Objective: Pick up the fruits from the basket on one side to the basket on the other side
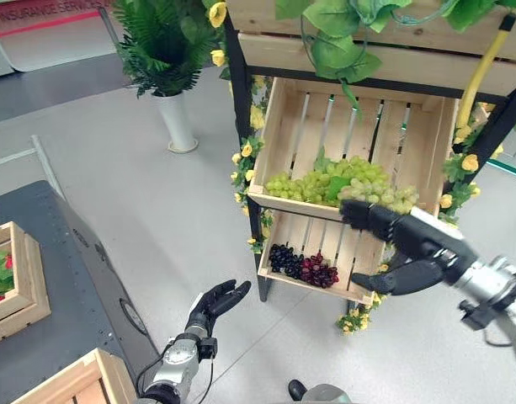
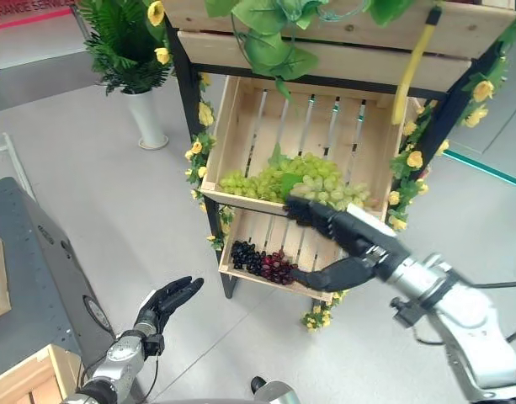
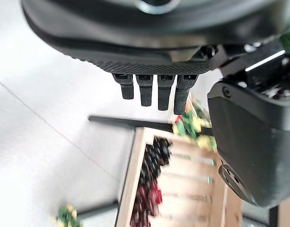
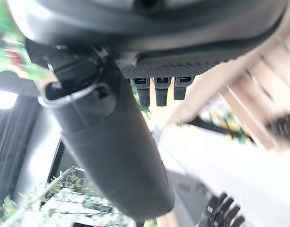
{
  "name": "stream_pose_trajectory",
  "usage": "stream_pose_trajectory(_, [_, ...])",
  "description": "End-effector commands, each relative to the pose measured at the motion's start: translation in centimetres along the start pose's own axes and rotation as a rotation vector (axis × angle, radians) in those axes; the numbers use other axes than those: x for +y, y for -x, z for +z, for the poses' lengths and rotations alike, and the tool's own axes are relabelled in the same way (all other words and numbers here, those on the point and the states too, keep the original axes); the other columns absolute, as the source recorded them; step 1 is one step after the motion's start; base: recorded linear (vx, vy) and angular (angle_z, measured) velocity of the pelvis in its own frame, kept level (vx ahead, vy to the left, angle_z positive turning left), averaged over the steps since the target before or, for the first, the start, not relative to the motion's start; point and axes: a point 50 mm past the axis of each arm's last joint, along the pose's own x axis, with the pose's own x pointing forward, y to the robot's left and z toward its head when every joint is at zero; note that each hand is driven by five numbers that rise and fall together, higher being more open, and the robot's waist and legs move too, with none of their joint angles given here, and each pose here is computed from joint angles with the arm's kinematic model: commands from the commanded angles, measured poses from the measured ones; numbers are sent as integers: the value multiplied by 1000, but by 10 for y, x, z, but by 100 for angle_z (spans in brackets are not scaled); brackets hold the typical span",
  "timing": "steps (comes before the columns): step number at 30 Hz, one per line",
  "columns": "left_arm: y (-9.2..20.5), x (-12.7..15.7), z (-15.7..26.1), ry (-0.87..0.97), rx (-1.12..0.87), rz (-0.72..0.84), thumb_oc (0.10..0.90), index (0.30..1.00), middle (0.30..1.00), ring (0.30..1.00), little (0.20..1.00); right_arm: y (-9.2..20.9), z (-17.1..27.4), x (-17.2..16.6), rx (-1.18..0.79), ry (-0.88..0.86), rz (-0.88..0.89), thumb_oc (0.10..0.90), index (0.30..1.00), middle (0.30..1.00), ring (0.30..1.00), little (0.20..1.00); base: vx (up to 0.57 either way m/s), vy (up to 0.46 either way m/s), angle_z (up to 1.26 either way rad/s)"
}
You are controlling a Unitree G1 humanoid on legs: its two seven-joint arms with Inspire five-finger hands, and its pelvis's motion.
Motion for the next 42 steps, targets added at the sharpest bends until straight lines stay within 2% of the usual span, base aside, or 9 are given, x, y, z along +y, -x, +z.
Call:
stream_pose_trajectory(1, [-11, 17, 42, 29, -189, 61, 800, 900, 900, 900, 900, -21, 23, -12, -238, -23, -78, 800, 900, 900, 900, 900, -15, -46, 10])
stream_pose_trajectory(5, [-9, 9, 32, 9, -152, 41, 800, 900, 900, 900, 900, -37, -1, 8, -226, -157, -76, 800, 900, 900, 900, 900, -10, -66, 20])
stream_pose_trajectory(11, [-5, -4, 8, -45, -43, -41, 800, 900, 900, 900, 900, -53, -27, 37, -151, -216, -51, 800, 900, 900, 900, 900, -4, -67, 16])
stream_pose_trajectory(15, [4, 1, -18, -39, 73, 1, 800, 900, 900, 900, 900, -66, -53, 58, -79, -338, -44, 800, 900, 900, 900, 900, 10, -68, 19])
stream_pose_trajectory(19, [12, 0, -35, -51, 123, -16, 800, 900, 900, 900, 900, -75, -82, 84, 30, -364, -92, 800, 900, 900, 900, 900, -5, -103, 16])
stream_pose_trajectory(24, [17, -7, -44, -82, 141, -41, 800, 900, 900, 900, 900, -76, -116, 104, 179, -468, -127, 800, 900, 900, 900, 900, 22, -50, 24])
stream_pose_trajectory(30, [22, -22, -54, -126, 166, -137, 800, 900, 900, 900, 900, -79, -151, 136, 354, -592, -57, 800, 900, 900, 900, 900, 27, -36, 13])
stream_pose_trajectory(37, [26, -39, -60, -348, 171, -305, 800, 900, 900, 900, 900, -62, -184, 149, 553, -611, -63, 800, 900, 900, 900, 900, 10, -18, 20])
stream_pose_trajectory(42, [25, -33, -62, -310, 210, -271, 800, 900, 900, 900, 900, -42, -200, 149, 655, -488, -64, 800, 900, 900, 900, 900, 7, 10, 7])
